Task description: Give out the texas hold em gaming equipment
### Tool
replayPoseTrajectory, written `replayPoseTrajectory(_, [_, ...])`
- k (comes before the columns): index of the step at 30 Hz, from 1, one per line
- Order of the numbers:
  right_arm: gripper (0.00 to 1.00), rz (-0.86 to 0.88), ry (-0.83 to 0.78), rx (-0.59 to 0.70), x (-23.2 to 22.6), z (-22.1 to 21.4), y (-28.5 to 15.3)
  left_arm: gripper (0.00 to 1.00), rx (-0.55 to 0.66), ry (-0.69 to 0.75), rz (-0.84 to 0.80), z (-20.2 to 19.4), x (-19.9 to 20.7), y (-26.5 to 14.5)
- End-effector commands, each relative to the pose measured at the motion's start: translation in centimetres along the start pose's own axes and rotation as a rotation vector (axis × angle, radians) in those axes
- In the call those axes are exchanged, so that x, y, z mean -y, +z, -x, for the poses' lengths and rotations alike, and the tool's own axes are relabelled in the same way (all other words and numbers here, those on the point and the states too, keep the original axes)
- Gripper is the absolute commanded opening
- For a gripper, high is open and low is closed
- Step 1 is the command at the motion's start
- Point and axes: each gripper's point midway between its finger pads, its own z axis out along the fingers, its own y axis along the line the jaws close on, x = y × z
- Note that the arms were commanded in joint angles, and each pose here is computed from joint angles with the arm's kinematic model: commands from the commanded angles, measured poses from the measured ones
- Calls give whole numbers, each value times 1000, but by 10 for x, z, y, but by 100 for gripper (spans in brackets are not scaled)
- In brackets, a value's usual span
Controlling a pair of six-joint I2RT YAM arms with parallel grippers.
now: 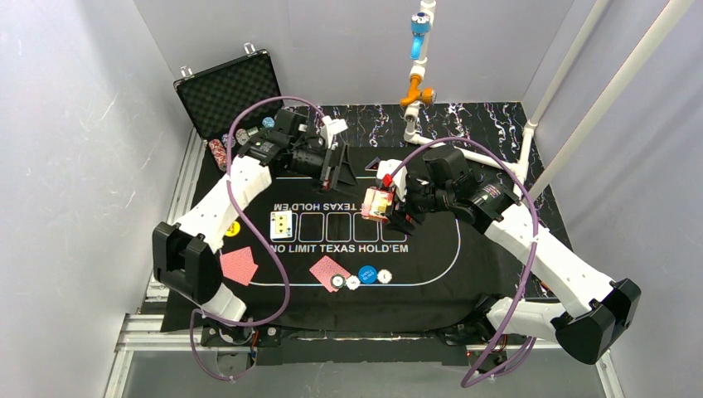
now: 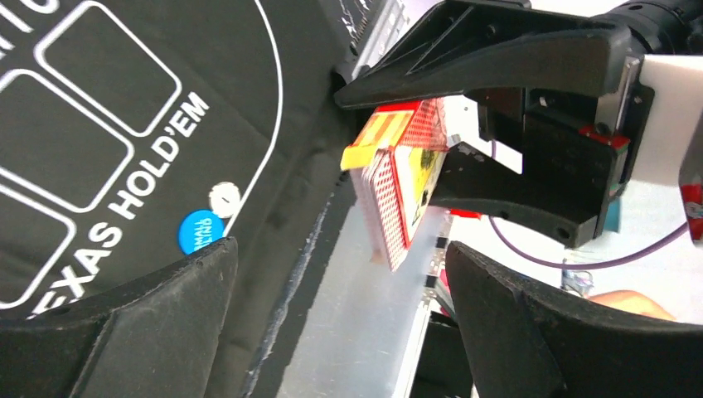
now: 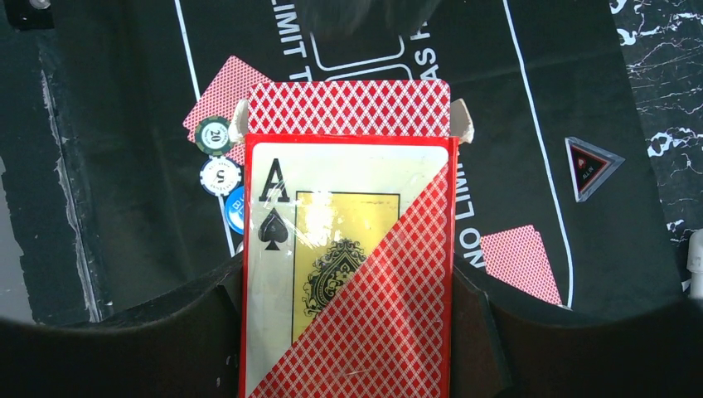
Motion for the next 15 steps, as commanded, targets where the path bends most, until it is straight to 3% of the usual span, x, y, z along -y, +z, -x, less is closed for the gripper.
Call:
replayPoseTrajectory(1, [1, -25, -57, 111, 6, 36, -10, 94, -26, -68, -63, 4, 18, 17])
replayPoseTrajectory(7, [1, -23, -62, 128, 5, 42, -12, 86, -74, -68, -63, -6, 16, 34])
replayPoseTrajectory(15, [1, -24, -61, 127, 4, 42, -15, 56, -79, -95, -51, -12, 9, 26])
